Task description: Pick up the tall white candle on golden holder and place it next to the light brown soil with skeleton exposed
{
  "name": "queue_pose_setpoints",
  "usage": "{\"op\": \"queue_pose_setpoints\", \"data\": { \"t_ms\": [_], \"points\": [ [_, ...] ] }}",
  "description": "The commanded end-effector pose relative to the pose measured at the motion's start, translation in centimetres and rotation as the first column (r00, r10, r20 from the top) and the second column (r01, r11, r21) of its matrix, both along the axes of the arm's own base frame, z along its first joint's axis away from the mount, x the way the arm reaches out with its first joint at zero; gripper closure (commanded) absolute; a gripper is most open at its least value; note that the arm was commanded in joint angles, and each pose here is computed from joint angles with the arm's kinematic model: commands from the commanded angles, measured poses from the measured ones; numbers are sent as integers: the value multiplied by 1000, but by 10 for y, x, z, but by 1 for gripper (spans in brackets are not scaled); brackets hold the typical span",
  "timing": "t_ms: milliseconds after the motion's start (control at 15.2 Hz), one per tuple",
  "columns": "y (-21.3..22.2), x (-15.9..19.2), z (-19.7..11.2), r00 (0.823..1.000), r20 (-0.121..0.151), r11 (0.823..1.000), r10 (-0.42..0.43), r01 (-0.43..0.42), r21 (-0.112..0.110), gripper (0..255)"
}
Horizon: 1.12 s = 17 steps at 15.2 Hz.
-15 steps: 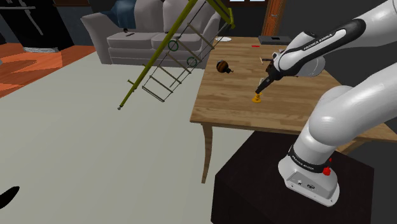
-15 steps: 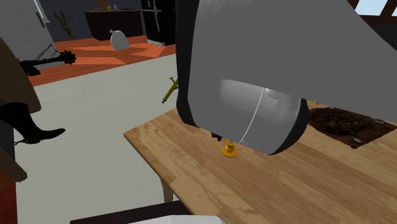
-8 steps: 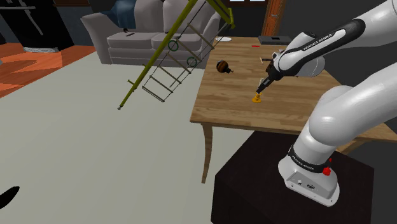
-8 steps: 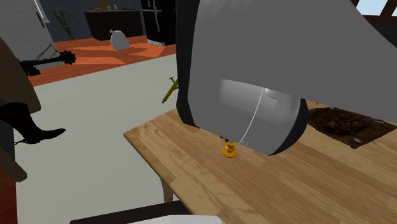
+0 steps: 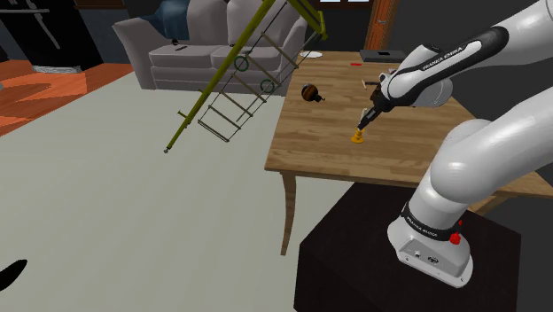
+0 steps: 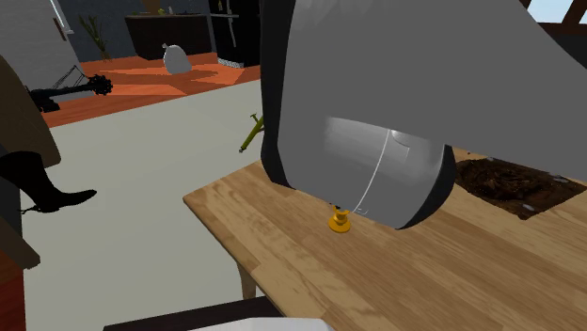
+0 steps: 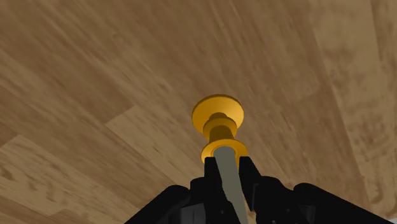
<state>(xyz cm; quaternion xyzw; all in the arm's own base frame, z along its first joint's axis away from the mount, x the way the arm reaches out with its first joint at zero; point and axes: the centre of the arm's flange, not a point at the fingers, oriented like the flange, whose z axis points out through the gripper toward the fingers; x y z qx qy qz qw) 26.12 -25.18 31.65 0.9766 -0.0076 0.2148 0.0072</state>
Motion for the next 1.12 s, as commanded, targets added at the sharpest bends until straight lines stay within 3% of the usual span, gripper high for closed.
{"op": "queue_pose_setpoints", "data": {
  "t_ms": [0, 1056],
  "points": [
    [0, 0, 5, 1000, -1, 1000, 0, 0, 0, 255],
    [0, 0, 90, 1000, -1, 1000, 0, 0, 0, 255]
  ]
}}
